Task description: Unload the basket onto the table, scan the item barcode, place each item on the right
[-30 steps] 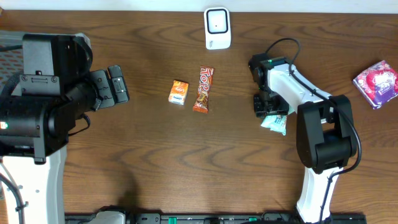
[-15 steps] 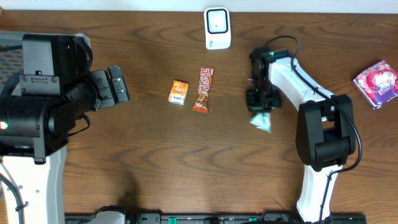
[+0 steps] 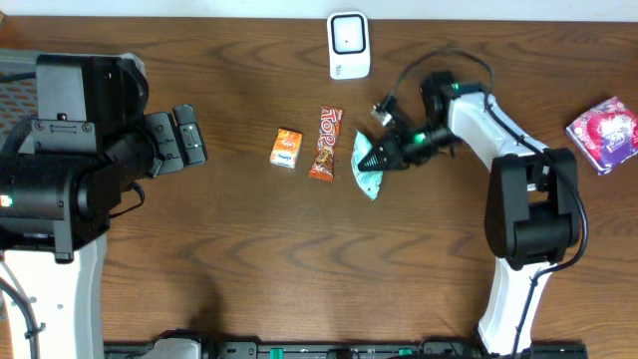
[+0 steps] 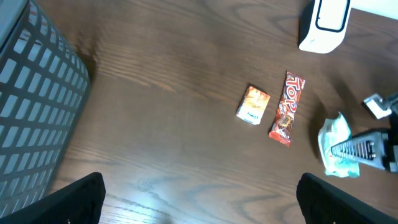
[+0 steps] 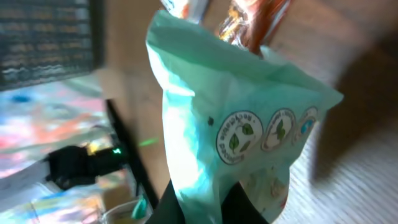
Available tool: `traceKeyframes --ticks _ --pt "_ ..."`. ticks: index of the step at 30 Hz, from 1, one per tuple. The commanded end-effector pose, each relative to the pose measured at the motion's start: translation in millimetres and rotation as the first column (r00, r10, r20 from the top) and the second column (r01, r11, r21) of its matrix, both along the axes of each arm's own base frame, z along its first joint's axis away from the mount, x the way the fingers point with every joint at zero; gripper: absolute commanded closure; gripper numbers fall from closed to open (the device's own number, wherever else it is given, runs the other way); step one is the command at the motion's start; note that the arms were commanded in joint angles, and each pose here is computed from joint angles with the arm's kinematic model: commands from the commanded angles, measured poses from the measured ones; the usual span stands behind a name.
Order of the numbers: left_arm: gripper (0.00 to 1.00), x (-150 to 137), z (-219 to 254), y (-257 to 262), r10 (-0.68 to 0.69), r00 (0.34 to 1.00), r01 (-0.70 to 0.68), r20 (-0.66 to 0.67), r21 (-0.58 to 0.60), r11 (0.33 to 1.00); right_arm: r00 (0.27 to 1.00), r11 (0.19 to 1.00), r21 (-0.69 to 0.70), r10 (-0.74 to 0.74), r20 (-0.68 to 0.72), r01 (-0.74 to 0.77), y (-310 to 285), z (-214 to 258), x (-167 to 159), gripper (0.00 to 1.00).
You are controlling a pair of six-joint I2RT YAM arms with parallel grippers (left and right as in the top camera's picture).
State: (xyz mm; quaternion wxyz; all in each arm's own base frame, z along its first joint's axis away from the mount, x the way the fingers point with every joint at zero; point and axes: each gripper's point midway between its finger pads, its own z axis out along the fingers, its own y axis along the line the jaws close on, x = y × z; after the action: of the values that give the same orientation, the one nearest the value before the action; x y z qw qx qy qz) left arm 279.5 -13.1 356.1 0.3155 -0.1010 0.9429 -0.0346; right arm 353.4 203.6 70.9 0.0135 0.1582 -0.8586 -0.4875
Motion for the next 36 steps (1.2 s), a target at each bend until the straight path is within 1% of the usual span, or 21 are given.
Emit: traceKeyframes --ticks 1,4,7,10,12,15,16,18,19,21,27,30,33,36 --pt "0.02 0 1 2 0.000 1.000 0.000 0.003 0.010 1.000 0.997 0.968 0.241 -0.057 -0.058 0.070 -5 12 -9 0.99" --pt "0.02 0 1 2 0.000 1.000 0.000 0.003 0.010 1.000 0.985 0.957 0.244 -0.133 -0.109 0.156 -31 -5 -14 0.99" --pt "0.02 0 1 2 0.000 1.000 0.000 0.003 0.010 1.000 0.970 0.950 0.217 -0.197 -0.144 0.225 -55 -16 -16 0.95" --pt "0.02 0 1 2 0.000 1.000 0.000 0.003 0.010 1.000 0.956 0.954 0.130 -0.248 -0.155 0.269 -80 -34 -18 0.94" --pt "0.02 0 1 2 0.000 1.000 0.000 0.003 0.010 1.000 0.948 0.954 0.081 -0.273 -0.166 0.289 -94 -43 -21 0.90" --pt "0.02 0 1 2 0.000 1.000 0.000 0.003 0.010 1.000 0.934 0.953 -0.006 -0.300 -0.192 0.304 -110 -55 -28 0.89" --pt "0.02 0 1 2 0.000 1.000 0.000 0.003 0.010 1.000 0.926 0.950 -0.068 -0.311 -0.212 0.304 -116 -63 -32 0.82" --pt "0.02 0 1 2 0.000 1.000 0.000 0.003 0.010 1.000 0.899 0.929 -0.211 -0.353 -0.258 0.304 -129 -79 -39 0.57" --pt "0.02 0 1 2 0.000 1.000 0.000 0.003 0.010 1.000 0.887 0.914 -0.268 -0.374 -0.271 0.304 -134 -85 -42 0.53" --pt "0.02 0 1 2 0.000 1.000 0.000 0.003 0.010 1.000 0.874 0.892 -0.347 -0.395 -0.283 0.291 -143 -90 -46 0.51" --pt "0.02 0 1 2 0.000 1.000 0.000 0.003 0.010 1.000 0.871 0.884 -0.382 -0.394 -0.293 0.271 -151 -61 -29 0.49" --pt "0.02 0 1 2 0.000 1.000 0.000 0.003 0.010 1.000 0.881 0.858 -0.460 -0.384 -0.277 0.230 -163 -46 -23 0.45" --pt "0.02 0 1 2 0.000 1.000 0.000 0.003 0.010 1.000 0.892 0.828 -0.529 -0.369 -0.262 0.187 -172 -39 -23 0.45" --pt "0.02 0 1 2 0.000 1.000 0.000 0.003 0.010 1.000 0.898 0.808 -0.568 -0.355 -0.259 0.155 -175 -40 -26 0.45"
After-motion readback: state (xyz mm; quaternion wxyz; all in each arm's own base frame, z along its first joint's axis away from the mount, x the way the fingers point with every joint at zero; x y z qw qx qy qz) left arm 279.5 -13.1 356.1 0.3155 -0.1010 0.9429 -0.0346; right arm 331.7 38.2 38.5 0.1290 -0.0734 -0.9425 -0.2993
